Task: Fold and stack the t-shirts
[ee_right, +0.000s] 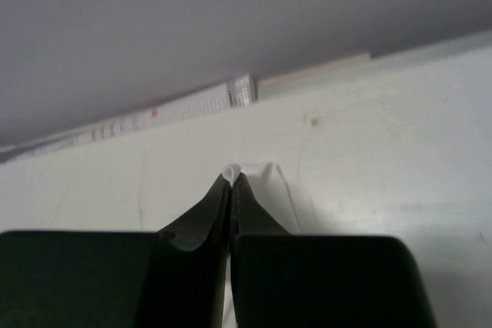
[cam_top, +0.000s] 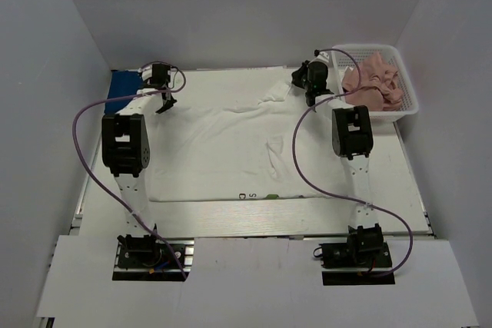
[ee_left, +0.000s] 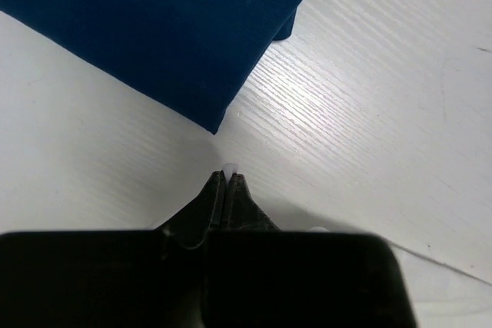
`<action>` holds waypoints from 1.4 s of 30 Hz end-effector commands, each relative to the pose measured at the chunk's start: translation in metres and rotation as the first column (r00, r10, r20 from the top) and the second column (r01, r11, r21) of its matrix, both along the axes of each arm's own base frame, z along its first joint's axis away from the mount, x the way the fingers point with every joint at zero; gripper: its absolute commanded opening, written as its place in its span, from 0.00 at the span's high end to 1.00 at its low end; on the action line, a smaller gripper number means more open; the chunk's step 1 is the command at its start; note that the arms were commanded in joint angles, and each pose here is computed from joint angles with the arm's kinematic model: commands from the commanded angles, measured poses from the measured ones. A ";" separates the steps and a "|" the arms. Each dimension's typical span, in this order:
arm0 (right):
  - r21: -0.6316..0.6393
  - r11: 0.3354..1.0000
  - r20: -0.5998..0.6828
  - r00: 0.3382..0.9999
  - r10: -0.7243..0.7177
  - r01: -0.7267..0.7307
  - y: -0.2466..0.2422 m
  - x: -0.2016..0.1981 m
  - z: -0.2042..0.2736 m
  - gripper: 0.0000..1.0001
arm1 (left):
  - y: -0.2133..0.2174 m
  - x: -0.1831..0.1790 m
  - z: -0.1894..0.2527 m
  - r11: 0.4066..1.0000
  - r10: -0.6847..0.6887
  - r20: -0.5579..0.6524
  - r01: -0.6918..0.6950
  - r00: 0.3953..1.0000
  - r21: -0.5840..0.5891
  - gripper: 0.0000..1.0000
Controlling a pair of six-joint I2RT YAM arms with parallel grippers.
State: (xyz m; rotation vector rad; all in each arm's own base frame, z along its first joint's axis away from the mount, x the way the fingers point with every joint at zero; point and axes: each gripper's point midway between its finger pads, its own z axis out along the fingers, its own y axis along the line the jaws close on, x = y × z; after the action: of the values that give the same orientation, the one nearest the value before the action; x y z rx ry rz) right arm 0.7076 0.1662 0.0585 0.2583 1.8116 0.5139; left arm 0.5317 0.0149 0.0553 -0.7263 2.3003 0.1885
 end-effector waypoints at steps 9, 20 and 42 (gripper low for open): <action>-0.015 1.000 0.201 0.979 -0.013 0.017 -0.026 -0.114 0.175 1.00 | -0.004 -0.041 0.069 1.000 -0.006 0.116 0.007 0.993 -0.008 1.00; -0.016 0.999 0.038 0.999 -0.033 0.034 -0.054 -0.239 0.172 1.00 | -0.008 -0.103 0.077 0.997 0.024 0.147 -0.013 0.989 -0.079 1.00; -0.098 0.979 -0.254 0.946 -0.199 0.179 -0.107 -0.380 0.134 1.00 | 0.005 -0.179 0.065 0.979 0.187 0.089 -0.178 0.978 -0.097 1.00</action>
State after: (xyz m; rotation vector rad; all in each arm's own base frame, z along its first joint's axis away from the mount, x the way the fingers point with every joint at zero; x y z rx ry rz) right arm 0.3468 0.0626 0.2148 0.4057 1.9596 0.2932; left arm 0.3657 0.0126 0.1080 -0.9280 2.2111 0.1046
